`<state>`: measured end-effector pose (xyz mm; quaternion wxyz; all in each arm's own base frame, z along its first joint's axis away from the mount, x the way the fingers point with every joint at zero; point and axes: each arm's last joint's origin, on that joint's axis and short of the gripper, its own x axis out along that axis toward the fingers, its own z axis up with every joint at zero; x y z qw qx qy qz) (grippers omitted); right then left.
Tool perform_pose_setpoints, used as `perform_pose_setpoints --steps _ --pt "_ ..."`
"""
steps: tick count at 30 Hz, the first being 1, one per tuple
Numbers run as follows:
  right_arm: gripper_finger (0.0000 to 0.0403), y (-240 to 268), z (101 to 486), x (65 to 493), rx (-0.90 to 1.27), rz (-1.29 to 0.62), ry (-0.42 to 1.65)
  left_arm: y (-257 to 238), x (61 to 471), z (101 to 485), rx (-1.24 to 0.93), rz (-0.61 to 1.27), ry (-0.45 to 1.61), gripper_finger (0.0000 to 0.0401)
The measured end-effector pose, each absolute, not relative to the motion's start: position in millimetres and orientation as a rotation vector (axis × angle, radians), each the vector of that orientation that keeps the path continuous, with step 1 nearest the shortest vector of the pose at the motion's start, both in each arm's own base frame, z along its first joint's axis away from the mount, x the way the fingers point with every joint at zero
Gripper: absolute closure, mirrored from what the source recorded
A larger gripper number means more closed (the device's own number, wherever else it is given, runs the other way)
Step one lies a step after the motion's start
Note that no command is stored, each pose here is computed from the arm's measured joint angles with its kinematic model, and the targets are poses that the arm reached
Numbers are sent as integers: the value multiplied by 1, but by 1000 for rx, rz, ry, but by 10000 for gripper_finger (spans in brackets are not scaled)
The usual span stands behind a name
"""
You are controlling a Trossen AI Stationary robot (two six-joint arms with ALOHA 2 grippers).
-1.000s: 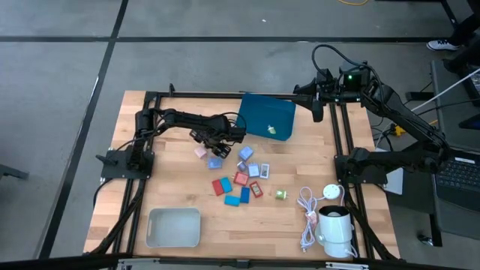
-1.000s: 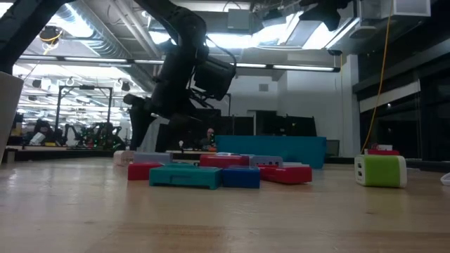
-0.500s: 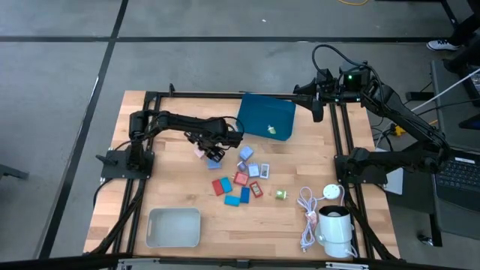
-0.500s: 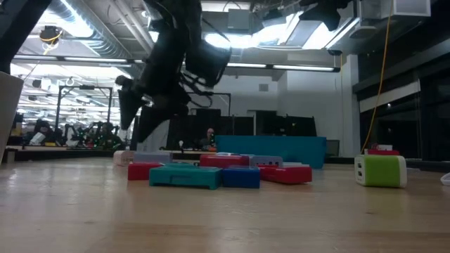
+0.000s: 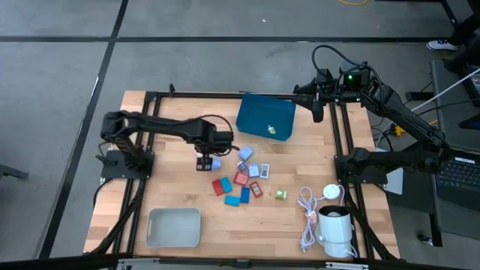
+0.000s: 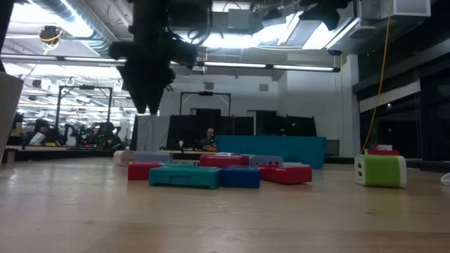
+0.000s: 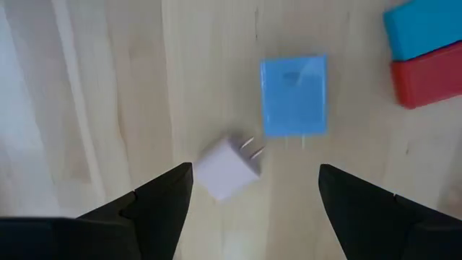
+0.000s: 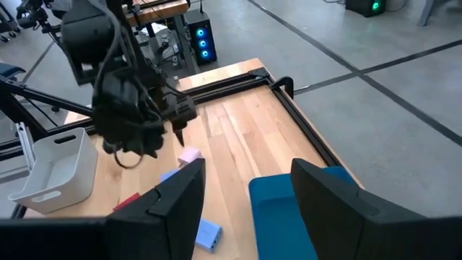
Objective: Pick & Place Office items
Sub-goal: Put the white charger adapter into the blue bin
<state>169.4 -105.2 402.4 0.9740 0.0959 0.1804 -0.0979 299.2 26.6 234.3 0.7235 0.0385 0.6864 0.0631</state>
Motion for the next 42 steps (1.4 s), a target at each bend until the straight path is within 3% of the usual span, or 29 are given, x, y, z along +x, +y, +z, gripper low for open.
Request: perform_pose_setpoints --steps 14,31,42 --pt "192 -108 413 172 210 -246 252 30 264 189 380 -271 1618 107" --pt "192 -111 418 173 282 -328 182 70 258 167 551 -351 1539 107" --pt "192 -112 418 174 307 -330 178 80 260 162 540 -404 1490 107"
